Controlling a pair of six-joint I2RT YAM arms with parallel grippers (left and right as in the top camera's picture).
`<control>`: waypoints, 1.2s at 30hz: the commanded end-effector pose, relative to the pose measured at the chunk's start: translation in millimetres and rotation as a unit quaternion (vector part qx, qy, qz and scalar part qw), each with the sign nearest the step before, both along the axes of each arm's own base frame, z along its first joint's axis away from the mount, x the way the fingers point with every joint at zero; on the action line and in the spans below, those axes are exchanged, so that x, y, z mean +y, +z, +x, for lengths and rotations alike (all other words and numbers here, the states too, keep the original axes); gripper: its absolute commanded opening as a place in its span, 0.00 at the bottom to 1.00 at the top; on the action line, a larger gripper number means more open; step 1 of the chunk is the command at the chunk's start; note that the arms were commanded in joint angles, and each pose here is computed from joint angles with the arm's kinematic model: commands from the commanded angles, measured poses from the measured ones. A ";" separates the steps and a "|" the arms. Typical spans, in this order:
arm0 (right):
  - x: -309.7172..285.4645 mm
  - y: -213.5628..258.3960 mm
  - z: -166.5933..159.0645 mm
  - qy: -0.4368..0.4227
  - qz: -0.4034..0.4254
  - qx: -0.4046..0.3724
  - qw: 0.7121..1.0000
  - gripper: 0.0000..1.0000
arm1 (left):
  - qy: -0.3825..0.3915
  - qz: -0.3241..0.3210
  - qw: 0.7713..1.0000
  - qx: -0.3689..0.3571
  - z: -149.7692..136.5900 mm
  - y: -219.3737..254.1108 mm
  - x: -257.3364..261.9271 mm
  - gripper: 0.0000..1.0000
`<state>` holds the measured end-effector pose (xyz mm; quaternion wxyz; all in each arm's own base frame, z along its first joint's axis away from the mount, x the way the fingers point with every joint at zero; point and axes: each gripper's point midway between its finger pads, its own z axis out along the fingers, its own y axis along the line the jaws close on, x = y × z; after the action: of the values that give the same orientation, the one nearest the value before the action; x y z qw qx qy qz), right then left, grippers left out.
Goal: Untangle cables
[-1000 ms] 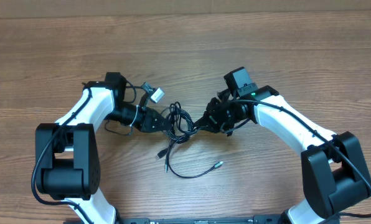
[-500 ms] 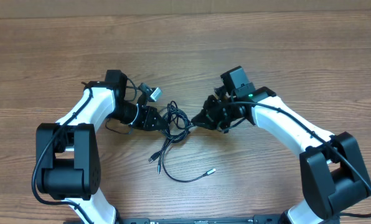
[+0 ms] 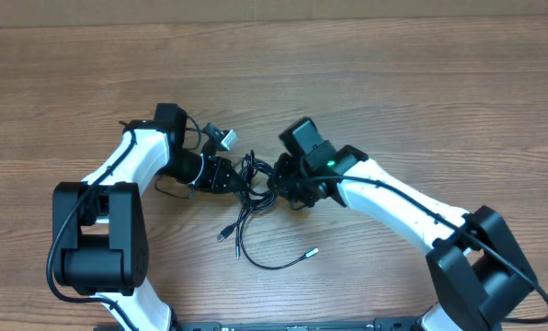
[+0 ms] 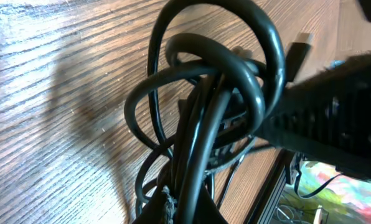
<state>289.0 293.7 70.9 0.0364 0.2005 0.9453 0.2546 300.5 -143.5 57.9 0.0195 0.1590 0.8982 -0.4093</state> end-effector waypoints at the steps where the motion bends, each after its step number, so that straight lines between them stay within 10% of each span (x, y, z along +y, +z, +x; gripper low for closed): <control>1: 5.6 44.1 18.0 -0.020 -0.040 -0.120 0.992 0.04 | 0.000 -0.024 1.000 0.001 1.5 7.3 -6.9 0.04; 17: 5.7 33.9 31.2 -0.039 -0.170 -0.253 0.952 0.04 | -0.040 -0.094 0.994 -0.027 -8.2 26.5 -20.0 0.04; 24: 12.3 99.9 12.5 0.093 -0.120 -0.299 0.942 0.38 | -0.040 -0.091 0.995 -0.029 -8.0 25.5 -19.4 0.04; 36: -84.7 78.0 39.7 -0.008 -0.114 -0.168 0.979 0.23 | -0.041 -0.092 0.995 -0.029 -8.0 25.7 -19.7 0.04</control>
<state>314.9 230.1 152.0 0.2274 0.1144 0.9522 0.1688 290.9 -156.7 76.6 0.0339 0.1956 0.8609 -0.4684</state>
